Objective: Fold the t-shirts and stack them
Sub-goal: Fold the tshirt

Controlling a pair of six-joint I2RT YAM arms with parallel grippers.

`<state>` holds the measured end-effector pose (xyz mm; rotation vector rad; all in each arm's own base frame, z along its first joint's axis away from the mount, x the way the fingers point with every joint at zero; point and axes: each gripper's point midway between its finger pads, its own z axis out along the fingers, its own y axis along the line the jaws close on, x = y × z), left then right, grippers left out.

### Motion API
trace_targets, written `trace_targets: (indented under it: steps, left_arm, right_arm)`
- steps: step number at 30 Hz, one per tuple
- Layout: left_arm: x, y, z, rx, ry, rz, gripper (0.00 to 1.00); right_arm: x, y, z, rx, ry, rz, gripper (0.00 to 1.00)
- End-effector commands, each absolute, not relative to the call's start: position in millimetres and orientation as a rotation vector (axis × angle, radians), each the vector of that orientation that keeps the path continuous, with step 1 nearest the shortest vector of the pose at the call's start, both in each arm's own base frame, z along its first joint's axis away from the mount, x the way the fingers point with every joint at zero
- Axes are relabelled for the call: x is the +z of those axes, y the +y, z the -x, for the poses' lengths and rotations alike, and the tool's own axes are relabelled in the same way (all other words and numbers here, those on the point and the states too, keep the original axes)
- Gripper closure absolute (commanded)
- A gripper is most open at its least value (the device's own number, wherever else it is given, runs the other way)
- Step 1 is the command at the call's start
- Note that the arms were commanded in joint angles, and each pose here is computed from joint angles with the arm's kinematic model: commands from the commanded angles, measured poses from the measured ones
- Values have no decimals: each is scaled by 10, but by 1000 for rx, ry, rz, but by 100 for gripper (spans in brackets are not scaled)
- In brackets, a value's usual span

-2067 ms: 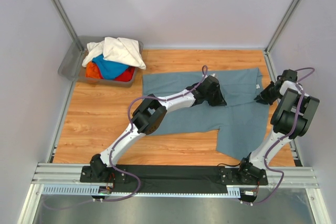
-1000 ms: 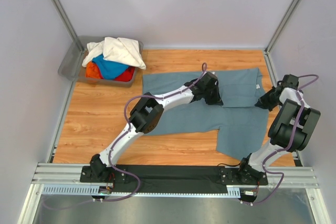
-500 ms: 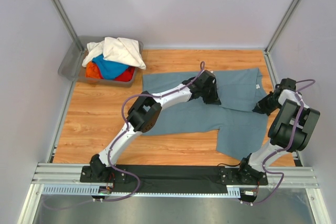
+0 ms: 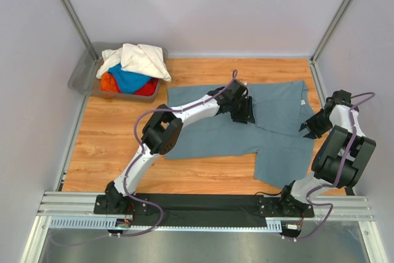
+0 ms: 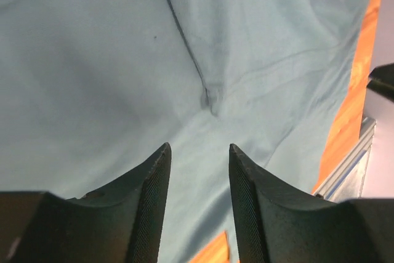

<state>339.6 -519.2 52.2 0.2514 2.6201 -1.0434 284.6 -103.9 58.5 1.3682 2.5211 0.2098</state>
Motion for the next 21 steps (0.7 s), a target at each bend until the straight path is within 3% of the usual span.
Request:
trace_targets:
  steps: [1, 5, 10, 14, 21]
  left_arm:
    - [1419, -4954, -3541, -1038, 2446, -382, 50]
    - [1580, -4457, -3740, -886, 2431, -474, 48]
    - [1454, -3874, -3951, -718, 2504, -515, 44]
    - [1140, -3431, -4053, -518, 2582, -559, 44]
    - [630, -2935, -4244, -452, 2709, -467, 45]
  right_arm:
    - [944, -1171, -2995, 165, 2417, -1323, 62]
    - [1111, -1197, -3542, 201, 2328, -1244, 41]
    - [1185, -1100, -4319, 146, 2303, -1118, 28]
    - [1088, -1024, -4639, 43, 2292, -1140, 27]
    - [618, -935, -4908, -186, 2388, -1158, 27]
